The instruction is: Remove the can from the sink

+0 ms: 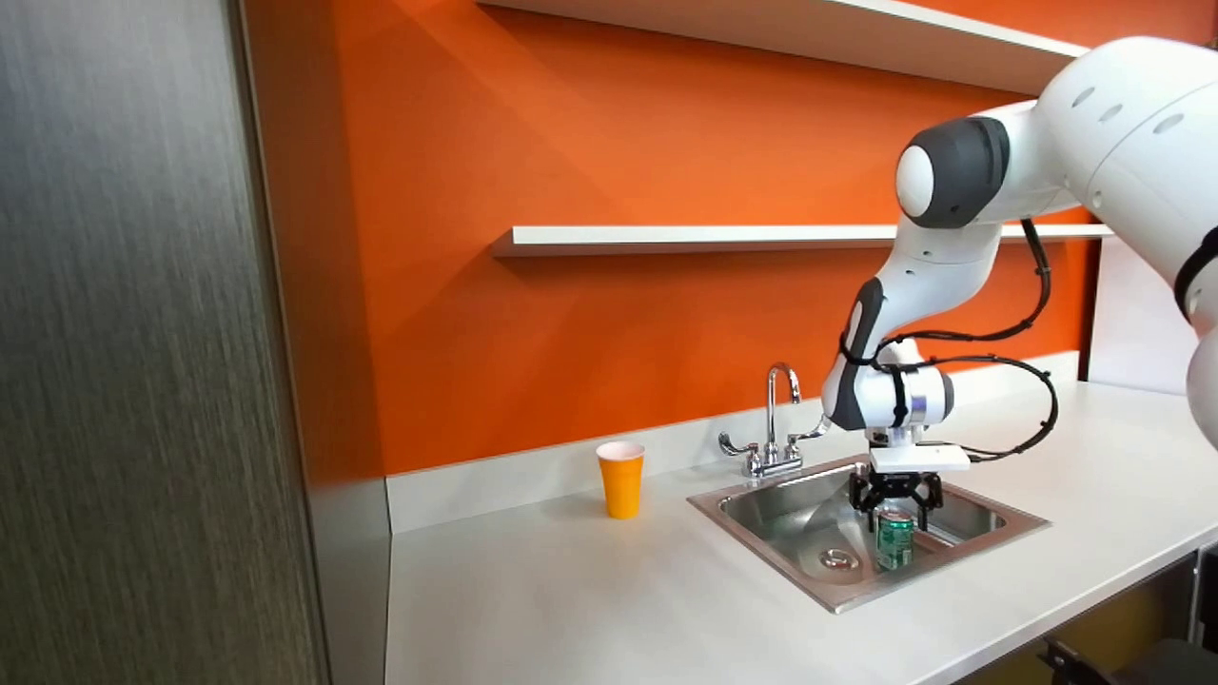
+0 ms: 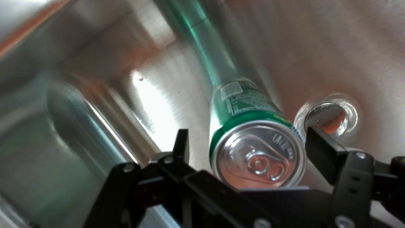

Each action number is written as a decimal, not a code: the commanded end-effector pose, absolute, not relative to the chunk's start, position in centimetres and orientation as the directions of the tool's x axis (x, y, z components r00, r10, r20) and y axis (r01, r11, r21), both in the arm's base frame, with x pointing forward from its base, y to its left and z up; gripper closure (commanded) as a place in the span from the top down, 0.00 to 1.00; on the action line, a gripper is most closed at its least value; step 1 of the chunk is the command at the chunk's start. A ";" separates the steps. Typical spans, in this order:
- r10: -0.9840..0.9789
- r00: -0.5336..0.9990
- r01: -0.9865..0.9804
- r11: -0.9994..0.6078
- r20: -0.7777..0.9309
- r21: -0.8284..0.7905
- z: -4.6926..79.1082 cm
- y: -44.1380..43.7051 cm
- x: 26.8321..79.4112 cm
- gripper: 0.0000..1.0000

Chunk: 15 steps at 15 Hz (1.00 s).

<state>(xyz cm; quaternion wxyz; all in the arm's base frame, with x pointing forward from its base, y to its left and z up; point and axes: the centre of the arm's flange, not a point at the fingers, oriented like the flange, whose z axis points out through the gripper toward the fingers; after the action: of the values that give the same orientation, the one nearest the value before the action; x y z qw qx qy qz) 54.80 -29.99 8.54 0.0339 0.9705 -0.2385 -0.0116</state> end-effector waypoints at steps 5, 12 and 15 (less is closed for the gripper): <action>-0.469 0.883 -0.469 -0.880 0.024 0.076 9.4 -29.5 55.9 0.38; -0.450 0.890 -0.454 -0.889 0.070 0.066 13.9 -27.6 56.4 0.38; -0.438 0.894 -0.444 -0.893 0.091 0.065 16.6 -26.6 56.5 0.38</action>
<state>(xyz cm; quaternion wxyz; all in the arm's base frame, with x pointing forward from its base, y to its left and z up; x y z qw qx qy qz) 57.34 -28.12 12.69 0.0365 0.9733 -0.2250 0.0278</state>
